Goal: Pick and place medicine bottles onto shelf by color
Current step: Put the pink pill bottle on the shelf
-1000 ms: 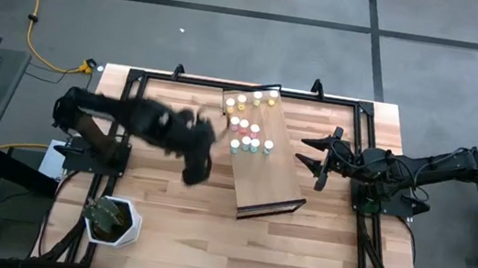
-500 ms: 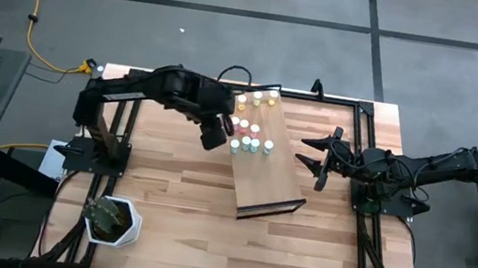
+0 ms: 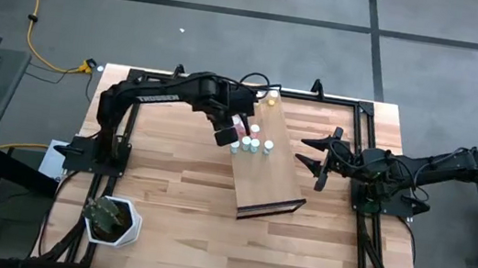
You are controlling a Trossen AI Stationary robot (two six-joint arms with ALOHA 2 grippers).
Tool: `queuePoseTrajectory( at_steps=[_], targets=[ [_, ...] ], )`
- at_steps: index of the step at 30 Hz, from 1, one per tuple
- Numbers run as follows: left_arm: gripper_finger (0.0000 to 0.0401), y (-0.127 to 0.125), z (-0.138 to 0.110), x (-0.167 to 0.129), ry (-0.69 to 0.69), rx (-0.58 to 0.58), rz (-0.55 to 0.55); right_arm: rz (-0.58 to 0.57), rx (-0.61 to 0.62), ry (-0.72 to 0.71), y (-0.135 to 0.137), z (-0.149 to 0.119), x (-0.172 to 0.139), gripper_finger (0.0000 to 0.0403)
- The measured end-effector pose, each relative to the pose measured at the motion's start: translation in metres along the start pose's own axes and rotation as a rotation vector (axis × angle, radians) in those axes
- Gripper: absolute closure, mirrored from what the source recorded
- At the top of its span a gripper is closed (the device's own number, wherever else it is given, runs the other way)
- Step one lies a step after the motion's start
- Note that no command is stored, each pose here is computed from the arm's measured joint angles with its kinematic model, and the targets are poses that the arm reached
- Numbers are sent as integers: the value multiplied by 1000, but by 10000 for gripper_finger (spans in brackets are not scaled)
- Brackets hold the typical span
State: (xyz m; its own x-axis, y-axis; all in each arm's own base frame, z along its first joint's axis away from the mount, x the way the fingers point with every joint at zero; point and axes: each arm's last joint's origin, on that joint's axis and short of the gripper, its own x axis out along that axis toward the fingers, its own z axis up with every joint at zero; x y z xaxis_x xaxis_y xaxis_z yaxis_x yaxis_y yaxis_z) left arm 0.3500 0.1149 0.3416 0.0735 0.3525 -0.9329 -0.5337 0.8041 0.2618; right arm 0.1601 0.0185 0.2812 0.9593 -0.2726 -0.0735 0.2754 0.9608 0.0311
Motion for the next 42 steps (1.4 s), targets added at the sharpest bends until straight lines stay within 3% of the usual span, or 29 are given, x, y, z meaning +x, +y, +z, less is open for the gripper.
queuePoseTrajectory(
  at_steps=[10,19,25,29,42],
  targets=[
    [291,-2,10,6,-64,17,-15,0,0,0,0,0,0,187],
    [291,-7,11,5,-60,63,-108,0,1,0,0,0,0,187],
    [291,-6,10,5,-59,70,-91,0,1,0,0,0,0,187],
    [291,-4,8,6,-28,68,-87,0,1,0,0,0,0,187],
    [291,-4,4,7,31,66,-214,0,1,0,0,0,0,187]
  ],
)
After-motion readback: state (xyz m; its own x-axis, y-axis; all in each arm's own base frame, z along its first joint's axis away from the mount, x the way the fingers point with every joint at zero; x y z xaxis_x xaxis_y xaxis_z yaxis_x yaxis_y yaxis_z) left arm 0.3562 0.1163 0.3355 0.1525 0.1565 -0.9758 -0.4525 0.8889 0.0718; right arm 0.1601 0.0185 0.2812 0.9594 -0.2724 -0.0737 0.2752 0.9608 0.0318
